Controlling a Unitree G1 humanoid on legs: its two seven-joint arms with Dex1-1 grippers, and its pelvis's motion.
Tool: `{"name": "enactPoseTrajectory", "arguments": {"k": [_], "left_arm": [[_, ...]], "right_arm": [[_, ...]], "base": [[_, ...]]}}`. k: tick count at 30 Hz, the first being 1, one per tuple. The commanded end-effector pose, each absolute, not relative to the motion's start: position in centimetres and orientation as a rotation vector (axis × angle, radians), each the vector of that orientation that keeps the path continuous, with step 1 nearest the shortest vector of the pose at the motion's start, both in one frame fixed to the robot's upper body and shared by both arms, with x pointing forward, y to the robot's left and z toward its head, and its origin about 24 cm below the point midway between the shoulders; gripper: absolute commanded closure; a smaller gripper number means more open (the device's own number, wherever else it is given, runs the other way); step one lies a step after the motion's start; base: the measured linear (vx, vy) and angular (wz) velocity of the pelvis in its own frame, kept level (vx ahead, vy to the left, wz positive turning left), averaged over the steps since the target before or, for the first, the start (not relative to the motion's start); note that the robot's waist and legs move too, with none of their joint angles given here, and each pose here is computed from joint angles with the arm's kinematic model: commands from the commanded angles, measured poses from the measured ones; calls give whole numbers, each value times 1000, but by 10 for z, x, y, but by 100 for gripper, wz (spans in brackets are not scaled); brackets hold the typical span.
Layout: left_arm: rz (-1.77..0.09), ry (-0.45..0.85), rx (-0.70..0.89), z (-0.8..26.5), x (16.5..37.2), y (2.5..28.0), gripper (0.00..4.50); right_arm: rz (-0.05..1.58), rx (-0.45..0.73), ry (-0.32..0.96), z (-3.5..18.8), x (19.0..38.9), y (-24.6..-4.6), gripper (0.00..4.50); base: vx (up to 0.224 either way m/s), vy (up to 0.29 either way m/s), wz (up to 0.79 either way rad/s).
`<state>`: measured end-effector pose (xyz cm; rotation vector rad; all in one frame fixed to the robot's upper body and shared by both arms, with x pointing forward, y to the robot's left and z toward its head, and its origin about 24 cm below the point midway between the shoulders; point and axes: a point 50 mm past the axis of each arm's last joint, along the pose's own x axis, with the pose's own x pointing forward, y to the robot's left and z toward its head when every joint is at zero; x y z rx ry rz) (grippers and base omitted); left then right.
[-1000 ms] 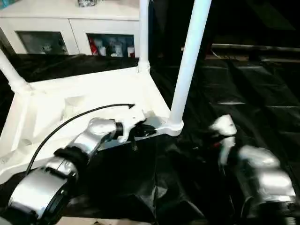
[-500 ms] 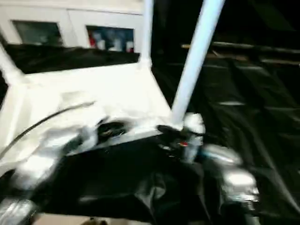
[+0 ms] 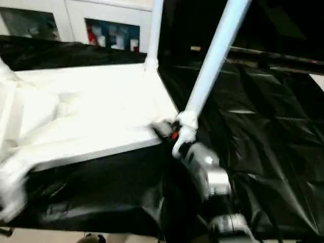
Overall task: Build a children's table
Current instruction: Rotate table base
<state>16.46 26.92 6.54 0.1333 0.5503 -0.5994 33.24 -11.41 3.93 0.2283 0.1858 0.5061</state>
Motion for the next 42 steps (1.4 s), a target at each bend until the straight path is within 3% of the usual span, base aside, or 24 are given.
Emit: {"name": "enactPoseTrajectory", "arguments": {"k": [1,4,9,17,20,21,22,25,30,35,42], "left_arm": [[-576,575,117,65,151,277,202],[-553,600,110,64,139,283,184],[-491,682,111,67,112,305,135],[-455,701,127,80,101,322,73],[-458,595,111,92,111,320,42],[-486,463,80,103,126,310,32],[-501,411,65,107,133,305,28],[-566,308,25,114,148,287,5],[-679,176,-61,122,173,257,5],[-702,129,-66,123,197,244,5],[-931,78,-125,134,218,203,5]], "right_arm": [[382,219,195,35,338,-131,142],[324,215,197,35,343,-137,142],[132,155,226,32,355,-168,142],[58,118,194,43,364,-195,142],[93,101,179,45,365,-195,142],[161,94,171,45,363,-190,142],[189,85,169,44,362,-188,142],[229,52,163,40,357,-185,142],[203,55,155,30,344,-188,142],[192,43,134,23,332,-190,142],[20,-11,167,14,320,-209,142]], "base": [[0,0,0],[0,0,0],[0,0,0],[0,0,0],[0,0,0],[0,0,0],[0,0,0],[0,0,0],[0,0,0],[0,0,0],[0,0,0]]}}
